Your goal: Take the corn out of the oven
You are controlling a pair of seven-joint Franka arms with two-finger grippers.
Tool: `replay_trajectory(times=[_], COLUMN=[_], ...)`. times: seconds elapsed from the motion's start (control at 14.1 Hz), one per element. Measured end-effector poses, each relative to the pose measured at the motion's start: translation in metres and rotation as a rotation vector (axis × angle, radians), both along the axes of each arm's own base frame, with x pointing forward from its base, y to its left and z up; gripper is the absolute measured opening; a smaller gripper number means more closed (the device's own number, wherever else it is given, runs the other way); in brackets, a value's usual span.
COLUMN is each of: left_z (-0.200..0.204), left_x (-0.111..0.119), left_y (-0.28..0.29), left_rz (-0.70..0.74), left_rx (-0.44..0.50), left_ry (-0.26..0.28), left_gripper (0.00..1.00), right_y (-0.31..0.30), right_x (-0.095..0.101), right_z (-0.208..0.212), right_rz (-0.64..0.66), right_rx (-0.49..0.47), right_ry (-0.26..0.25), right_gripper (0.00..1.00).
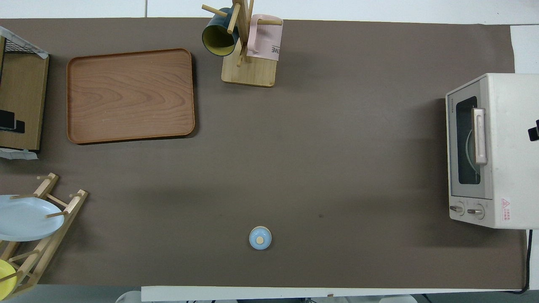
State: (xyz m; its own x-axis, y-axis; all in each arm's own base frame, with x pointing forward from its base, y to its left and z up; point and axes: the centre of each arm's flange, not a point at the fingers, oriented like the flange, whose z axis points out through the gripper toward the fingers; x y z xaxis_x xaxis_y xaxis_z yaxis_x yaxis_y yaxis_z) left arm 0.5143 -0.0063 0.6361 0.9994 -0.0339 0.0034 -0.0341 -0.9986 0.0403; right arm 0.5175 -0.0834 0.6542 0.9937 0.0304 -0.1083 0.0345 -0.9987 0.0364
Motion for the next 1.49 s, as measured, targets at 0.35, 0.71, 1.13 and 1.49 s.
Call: replay_trajectory(times=[0.35, 0.71, 1.13, 1.49], left_z=[0.0, 0.0, 0.0, 0.0], left_x=[0.0, 0.0, 0.0, 0.0], left_y=[0.0, 0.0, 0.0, 0.0], left_rz=[0.0, 0.0, 0.0, 0.0], left_rx=[0.0, 0.0, 0.0, 0.0], left_ry=[0.0, 0.0, 0.0, 0.0], left_gripper=[1.0, 1.0, 1.0, 1.0], right_y=[0.002, 0.007, 0.011, 0.017], right_x=[0.0, 0.005, 0.035, 0.043], right_z=[0.0, -0.008, -0.109, -0.157], right_rz=[0.004, 0.061, 0.138, 0.177], right_rx=[0.0, 0.0, -0.041, -0.076], right_ry=[0.0, -0.026, -0.038, 0.005], right_gripper=[1.0, 0.77, 0.07, 0.01])
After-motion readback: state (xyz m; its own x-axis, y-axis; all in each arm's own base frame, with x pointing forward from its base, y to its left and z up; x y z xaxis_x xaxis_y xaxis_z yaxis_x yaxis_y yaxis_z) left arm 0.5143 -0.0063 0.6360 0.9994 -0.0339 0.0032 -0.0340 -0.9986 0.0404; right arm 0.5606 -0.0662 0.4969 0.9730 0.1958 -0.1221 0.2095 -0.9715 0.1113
